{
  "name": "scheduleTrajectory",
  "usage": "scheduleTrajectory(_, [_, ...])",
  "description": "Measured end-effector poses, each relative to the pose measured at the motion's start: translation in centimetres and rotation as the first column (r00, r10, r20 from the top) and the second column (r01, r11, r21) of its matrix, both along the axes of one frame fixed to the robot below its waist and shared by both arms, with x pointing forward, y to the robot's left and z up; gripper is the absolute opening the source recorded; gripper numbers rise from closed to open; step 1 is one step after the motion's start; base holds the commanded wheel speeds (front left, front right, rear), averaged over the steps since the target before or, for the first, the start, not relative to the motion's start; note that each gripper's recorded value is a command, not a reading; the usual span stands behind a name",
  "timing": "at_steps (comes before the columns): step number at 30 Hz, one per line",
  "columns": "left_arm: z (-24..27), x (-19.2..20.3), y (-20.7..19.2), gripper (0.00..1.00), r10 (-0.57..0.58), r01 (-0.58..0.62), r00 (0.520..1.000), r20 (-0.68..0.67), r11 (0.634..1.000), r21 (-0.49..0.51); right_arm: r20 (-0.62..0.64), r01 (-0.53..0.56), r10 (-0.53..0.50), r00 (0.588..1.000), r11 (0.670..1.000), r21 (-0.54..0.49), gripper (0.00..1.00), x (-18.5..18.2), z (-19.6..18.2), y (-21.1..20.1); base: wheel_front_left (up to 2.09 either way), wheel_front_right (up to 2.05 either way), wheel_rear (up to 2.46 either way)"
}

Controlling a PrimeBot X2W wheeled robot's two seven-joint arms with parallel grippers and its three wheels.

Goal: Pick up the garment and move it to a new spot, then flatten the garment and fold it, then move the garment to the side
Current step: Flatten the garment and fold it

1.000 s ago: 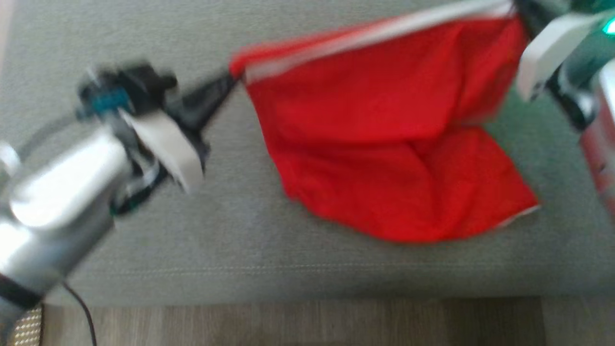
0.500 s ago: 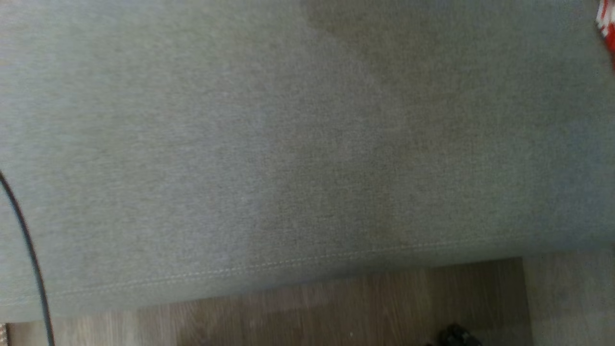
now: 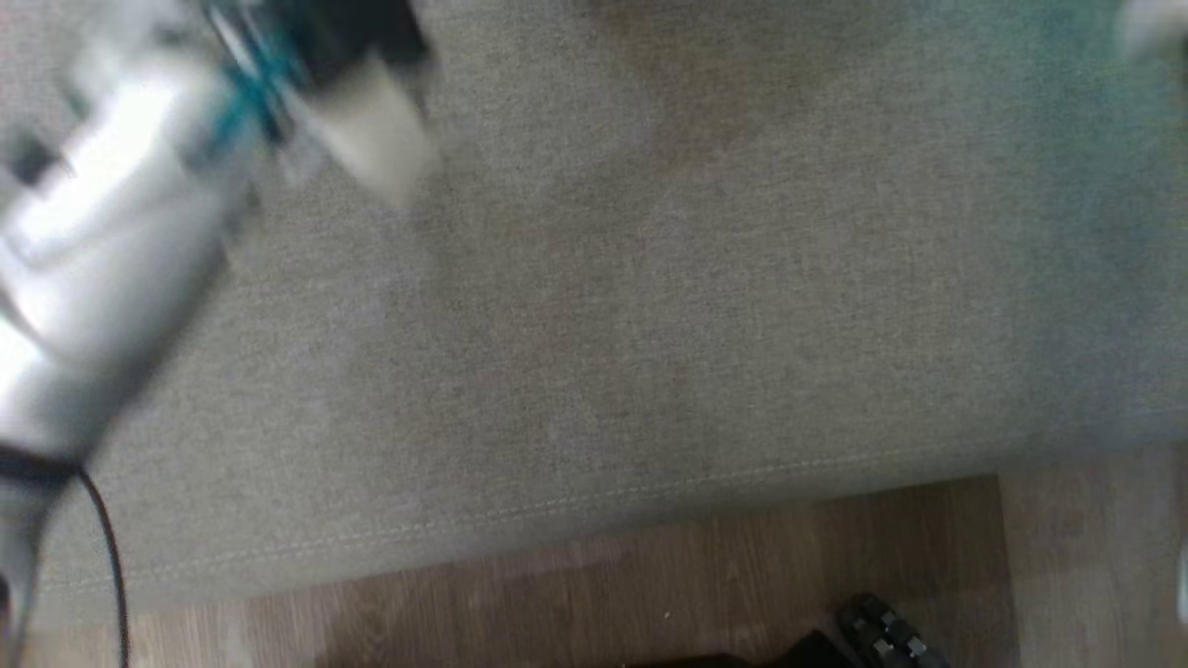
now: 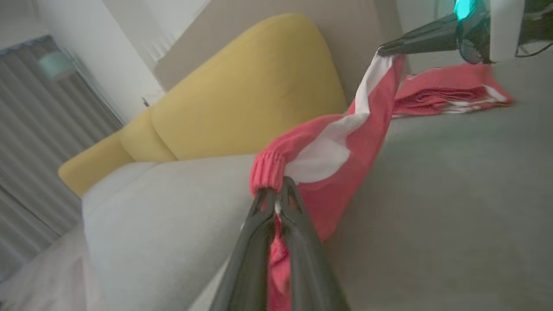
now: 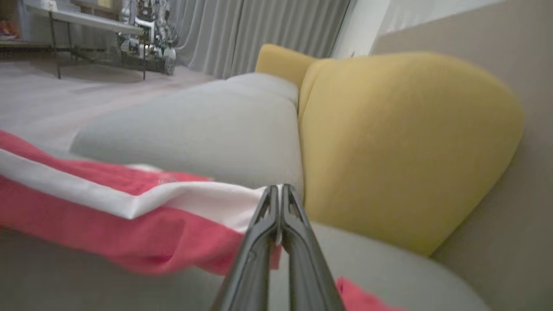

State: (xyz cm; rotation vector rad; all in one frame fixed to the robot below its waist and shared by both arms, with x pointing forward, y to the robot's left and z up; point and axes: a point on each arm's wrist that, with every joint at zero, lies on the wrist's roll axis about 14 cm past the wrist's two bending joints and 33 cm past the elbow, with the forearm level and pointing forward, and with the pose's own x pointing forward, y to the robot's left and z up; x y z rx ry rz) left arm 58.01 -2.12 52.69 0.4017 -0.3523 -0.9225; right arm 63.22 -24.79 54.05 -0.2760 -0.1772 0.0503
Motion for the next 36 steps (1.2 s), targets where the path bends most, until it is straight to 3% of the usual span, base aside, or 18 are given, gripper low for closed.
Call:
scheduleTrajectory(4, [-4.7,-5.7,-0.8,0.0,-0.081,0.085,0.989,-0.125,0.996,0.027,-0.148,0.026,-0.017,0.989,0.998,0.056,0.0,-5.4,-6.4,-0.6,0.0,0.0,0.0])
scheduleTrajectory(10, [-12.4,-16.1,0.9,0.0,-0.106,0.162,0.914,-0.391,0.98,0.113,-0.272,0.079,-0.042,0.961,0.989,0.129,0.0,-14.2,-10.1,-1.3,0.0,0.0,0.0])
scheduleTrajectory(17, [-12.6,-21.2,2.7,0.0,-0.066,0.139,0.889,-0.453,0.982,0.129,-0.307,0.136,-0.076,0.949,0.974,0.181,0.0,-21.2,-8.8,-1.8,0.0,0.0,0.0])
scheduleTrajectory(23, [-11.0,-25.5,3.8,0.0,-0.046,0.101,0.871,-0.489,0.991,0.087,-0.304,0.171,-0.118,0.945,0.973,0.154,0.0,-26.2,-5.6,-2.7,0.0,0.0,0.0])
scheduleTrajectory(29, [-8.2,-25.4,4.0,0.0,-0.032,0.026,0.867,-0.496,0.999,-0.019,-0.33,0.188,-0.132,0.935,0.972,0.142,0.0,-25.9,-4.3,-2.6,0.0,0.0,0.0])
scheduleTrajectory(36, [-5.8,-20.9,2.4,0.0,-0.027,-0.093,0.845,-0.533,0.976,-0.197,-0.379,0.151,-0.101,0.92,0.983,0.104,0.0,-18.8,-5.0,-1.6,0.0,0.0,0.0])
